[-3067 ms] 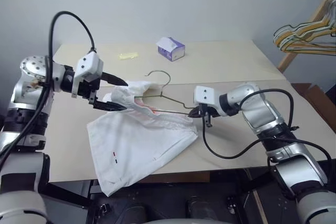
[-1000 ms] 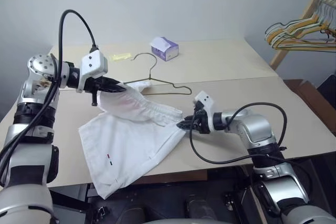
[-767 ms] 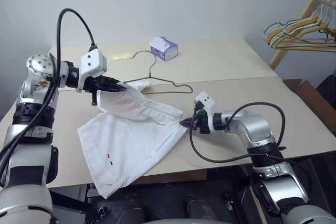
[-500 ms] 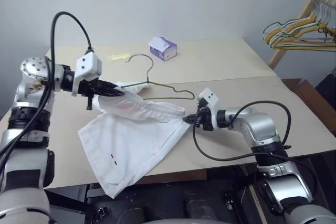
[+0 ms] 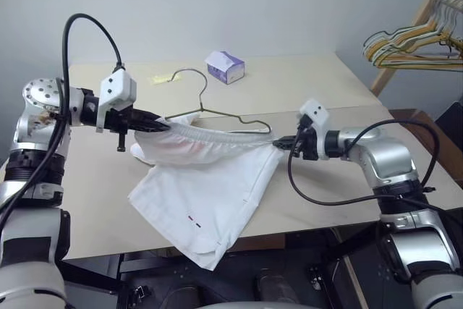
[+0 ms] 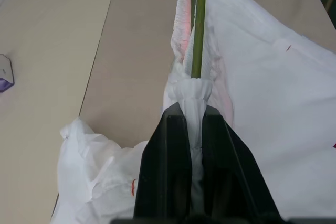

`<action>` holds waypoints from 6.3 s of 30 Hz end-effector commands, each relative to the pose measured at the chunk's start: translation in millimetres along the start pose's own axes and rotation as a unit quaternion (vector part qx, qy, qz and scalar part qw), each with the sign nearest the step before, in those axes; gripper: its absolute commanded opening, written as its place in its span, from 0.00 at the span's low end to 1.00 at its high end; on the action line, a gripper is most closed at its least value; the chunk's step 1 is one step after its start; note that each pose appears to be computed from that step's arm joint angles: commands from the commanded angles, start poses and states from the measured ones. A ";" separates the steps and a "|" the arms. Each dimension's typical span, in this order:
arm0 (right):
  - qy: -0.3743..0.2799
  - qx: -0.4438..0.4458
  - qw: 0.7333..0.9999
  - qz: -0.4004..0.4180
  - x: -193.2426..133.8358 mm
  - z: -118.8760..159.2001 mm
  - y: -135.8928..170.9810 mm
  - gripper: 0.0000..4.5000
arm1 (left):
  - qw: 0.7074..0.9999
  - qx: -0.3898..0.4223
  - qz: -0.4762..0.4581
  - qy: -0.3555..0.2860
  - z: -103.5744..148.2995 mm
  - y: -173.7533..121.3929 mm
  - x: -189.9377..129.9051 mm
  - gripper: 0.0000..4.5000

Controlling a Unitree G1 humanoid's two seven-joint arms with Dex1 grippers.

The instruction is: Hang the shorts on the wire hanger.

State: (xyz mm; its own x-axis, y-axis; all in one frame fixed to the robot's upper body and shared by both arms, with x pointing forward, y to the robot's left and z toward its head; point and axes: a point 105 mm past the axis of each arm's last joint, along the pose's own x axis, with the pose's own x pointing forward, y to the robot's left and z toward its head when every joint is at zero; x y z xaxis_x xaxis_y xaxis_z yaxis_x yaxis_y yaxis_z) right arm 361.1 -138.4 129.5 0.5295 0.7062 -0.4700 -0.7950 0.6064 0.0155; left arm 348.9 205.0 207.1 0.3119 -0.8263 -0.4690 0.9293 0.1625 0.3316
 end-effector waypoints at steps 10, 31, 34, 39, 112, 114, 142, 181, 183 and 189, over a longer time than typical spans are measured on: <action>-0.015 -0.029 0.999 -0.031 -13.6 9.5 -7.4 0.01 | 1.000 0.004 -0.002 0.023 -5.1 -0.7 -8.4 0.00; 0.002 -0.027 0.998 -0.057 -11.7 14.0 -26.7 0.01 | 1.000 0.004 0.020 0.023 -10.6 1.2 -7.8 0.00; 0.000 -0.031 0.998 -0.056 -13.8 14.7 -27.7 0.01 | 0.999 0.004 0.029 0.025 -10.2 3.6 -8.5 0.00; 0.001 -0.026 0.997 -0.072 -18.7 14.3 -35.6 0.01 | 0.999 0.006 0.022 0.032 -13.0 1.7 -11.7 0.00; -0.045 -0.363 0.928 0.071 -3.8 107.6 49.1 0.62 | 0.995 0.091 0.023 -0.040 36.0 1.0 2.0 0.00; -0.038 -0.359 0.930 0.076 -2.7 105.6 49.7 0.54 | 0.995 0.092 0.019 -0.042 36.3 0.2 2.1 0.00; -0.030 -0.160 0.984 -0.074 -46.4 81.9 12.4 0.01 | 0.945 0.048 0.251 -0.203 57.1 48.8 -32.4 1.00; -0.051 0.333 0.564 -0.754 -258.2 15.9 -111.6 0.01 | 0.935 -0.030 0.111 -0.336 85.1 -30.8 9.8 1.00; -0.055 0.348 0.560 -0.750 -265.3 15.0 -117.3 0.01 | 0.935 -0.027 0.111 -0.337 86.3 -31.3 9.3 1.00; -0.082 0.406 0.553 -0.722 -279.1 8.0 -132.0 0.01 | 0.938 -0.022 0.112 -0.329 85.7 -30.7 10.6 1.00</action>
State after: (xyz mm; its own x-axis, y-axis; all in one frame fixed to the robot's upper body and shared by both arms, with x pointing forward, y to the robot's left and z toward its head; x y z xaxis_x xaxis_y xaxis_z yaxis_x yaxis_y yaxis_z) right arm 321.1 -405.5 245.1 0.4870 -0.7314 -0.4774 0.8526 0.5168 0.0778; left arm 310.3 146.4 252.4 0.3324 -0.9169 0.2208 0.8838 0.3846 0.2665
